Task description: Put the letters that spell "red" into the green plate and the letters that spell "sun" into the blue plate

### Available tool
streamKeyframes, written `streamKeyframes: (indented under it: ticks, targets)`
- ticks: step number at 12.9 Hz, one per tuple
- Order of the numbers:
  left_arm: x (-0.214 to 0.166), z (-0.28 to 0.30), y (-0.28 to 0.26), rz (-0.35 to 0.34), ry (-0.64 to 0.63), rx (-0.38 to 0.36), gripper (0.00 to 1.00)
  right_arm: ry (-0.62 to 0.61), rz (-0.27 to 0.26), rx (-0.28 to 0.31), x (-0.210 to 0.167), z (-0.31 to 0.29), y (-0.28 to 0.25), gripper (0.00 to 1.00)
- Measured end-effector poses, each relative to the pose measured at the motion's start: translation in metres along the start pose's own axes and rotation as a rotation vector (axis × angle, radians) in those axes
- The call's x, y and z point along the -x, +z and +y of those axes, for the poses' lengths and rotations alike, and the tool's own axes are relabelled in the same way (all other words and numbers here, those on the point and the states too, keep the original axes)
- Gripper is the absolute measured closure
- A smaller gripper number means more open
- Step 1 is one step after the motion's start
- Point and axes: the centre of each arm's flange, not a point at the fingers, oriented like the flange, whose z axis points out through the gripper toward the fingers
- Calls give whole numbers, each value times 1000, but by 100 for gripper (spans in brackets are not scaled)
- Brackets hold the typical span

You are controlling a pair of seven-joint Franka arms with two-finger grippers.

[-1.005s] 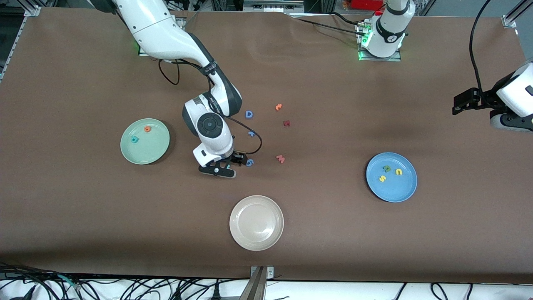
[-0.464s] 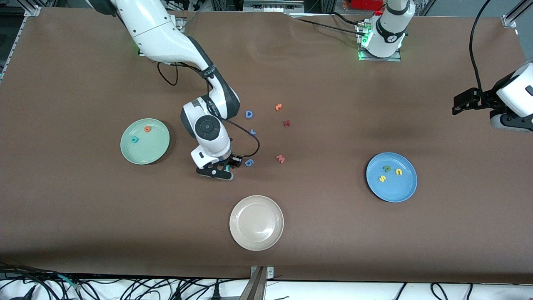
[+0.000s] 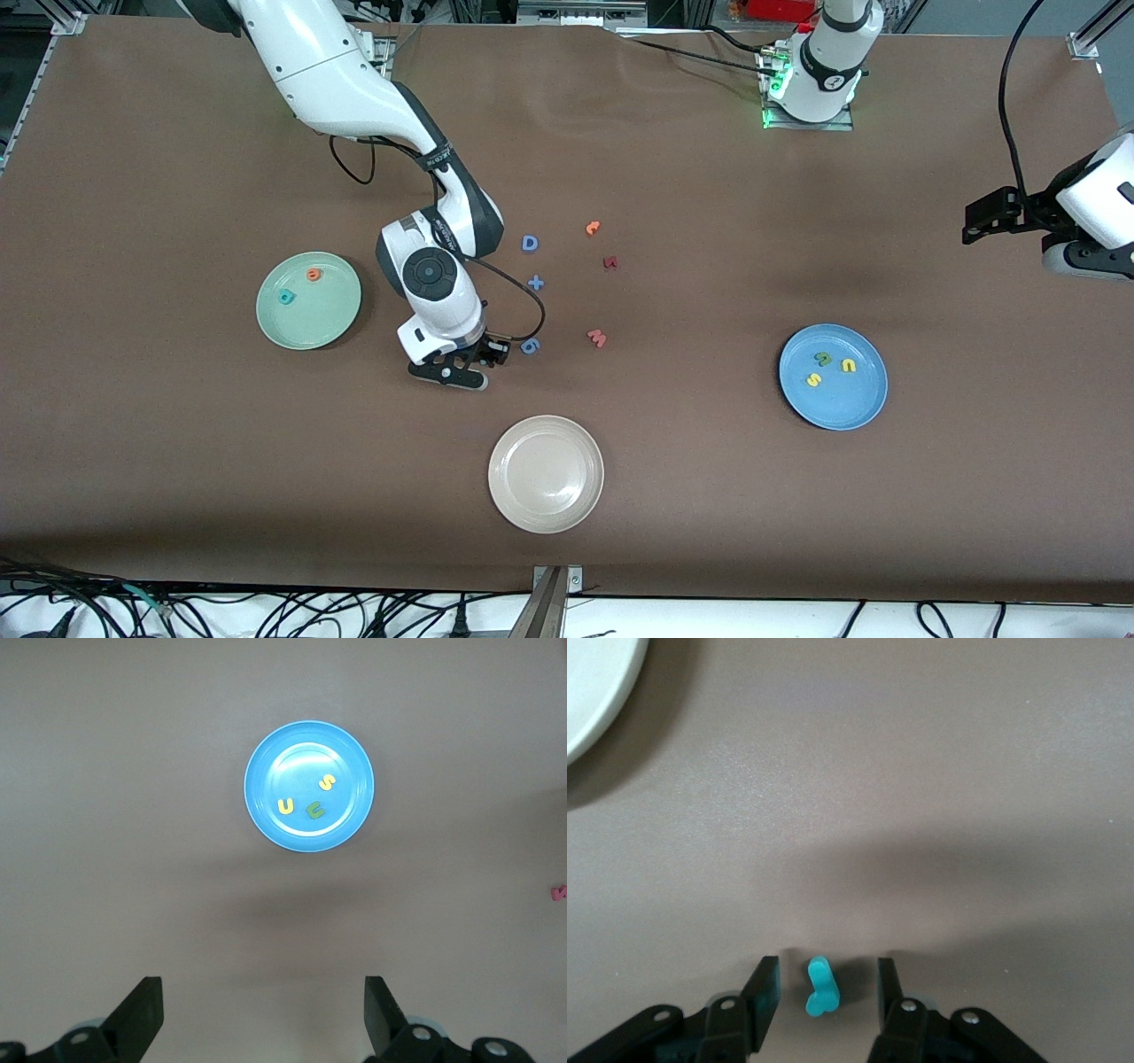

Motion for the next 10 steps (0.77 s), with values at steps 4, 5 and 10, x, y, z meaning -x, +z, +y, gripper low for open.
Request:
streamKeyframes:
  ticks: [4,5,10]
  targets:
    - [0,0,0,-1,0,0,0,0,1,-1,0,0,0,47]
    - [0,0,0,-1,0,0,0,1,6,-6,0,-1,1,47]
    - [0,0,1,-1,0,0,0,35,31,-34,4,-7,11,47]
